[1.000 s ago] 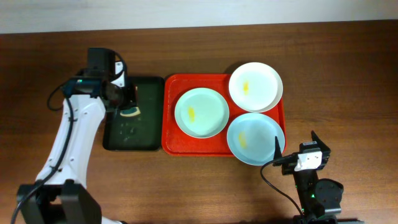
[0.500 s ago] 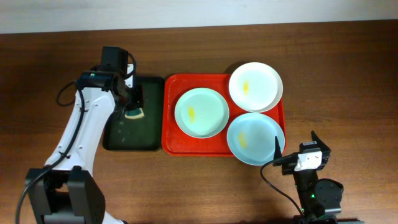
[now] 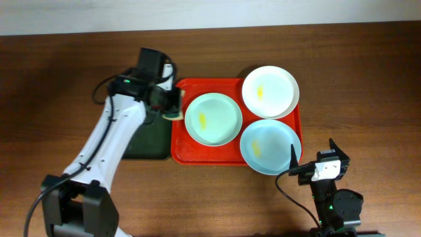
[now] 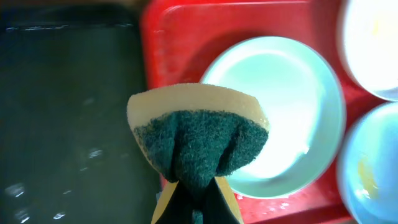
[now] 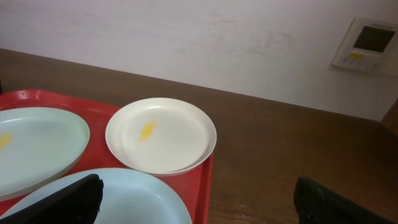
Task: Clean dirty plates on tray and stack at the side
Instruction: 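Carry the sponge with the left gripper over the pale green plate, then reach the right gripper to the pale green plate rim and grasp it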
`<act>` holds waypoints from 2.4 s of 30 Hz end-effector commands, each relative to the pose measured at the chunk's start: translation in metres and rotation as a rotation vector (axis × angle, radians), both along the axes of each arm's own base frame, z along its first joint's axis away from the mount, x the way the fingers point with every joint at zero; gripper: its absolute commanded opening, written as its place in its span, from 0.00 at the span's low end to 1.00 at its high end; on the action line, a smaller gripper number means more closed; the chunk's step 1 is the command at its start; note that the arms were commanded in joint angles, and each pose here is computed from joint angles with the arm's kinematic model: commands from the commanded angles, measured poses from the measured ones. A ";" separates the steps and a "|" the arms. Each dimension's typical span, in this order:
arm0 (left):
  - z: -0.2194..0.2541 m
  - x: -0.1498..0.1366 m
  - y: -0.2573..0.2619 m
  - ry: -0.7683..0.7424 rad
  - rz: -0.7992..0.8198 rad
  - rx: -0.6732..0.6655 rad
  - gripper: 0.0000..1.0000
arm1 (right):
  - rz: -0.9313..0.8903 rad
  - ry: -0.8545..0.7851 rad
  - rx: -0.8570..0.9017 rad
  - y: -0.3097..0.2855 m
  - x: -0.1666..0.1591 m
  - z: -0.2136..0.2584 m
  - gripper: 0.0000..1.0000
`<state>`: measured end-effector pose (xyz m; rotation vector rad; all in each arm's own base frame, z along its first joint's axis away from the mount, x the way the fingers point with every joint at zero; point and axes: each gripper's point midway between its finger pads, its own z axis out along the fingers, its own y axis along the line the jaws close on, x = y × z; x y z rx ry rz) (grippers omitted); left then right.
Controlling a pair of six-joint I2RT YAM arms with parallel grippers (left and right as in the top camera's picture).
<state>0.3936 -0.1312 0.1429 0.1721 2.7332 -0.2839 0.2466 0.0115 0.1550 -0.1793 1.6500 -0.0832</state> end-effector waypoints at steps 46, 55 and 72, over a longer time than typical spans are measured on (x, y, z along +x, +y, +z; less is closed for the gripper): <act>0.010 0.006 -0.031 -0.073 -0.041 0.020 0.00 | -0.160 0.005 -0.190 -0.031 -0.001 -0.001 0.98; 0.007 0.006 -0.018 -0.074 -0.011 0.088 0.00 | -0.156 -0.007 -0.195 -0.030 0.000 0.002 0.98; 0.002 0.009 0.028 -0.015 0.167 0.095 0.00 | 0.200 0.035 0.246 0.037 -0.017 0.044 0.98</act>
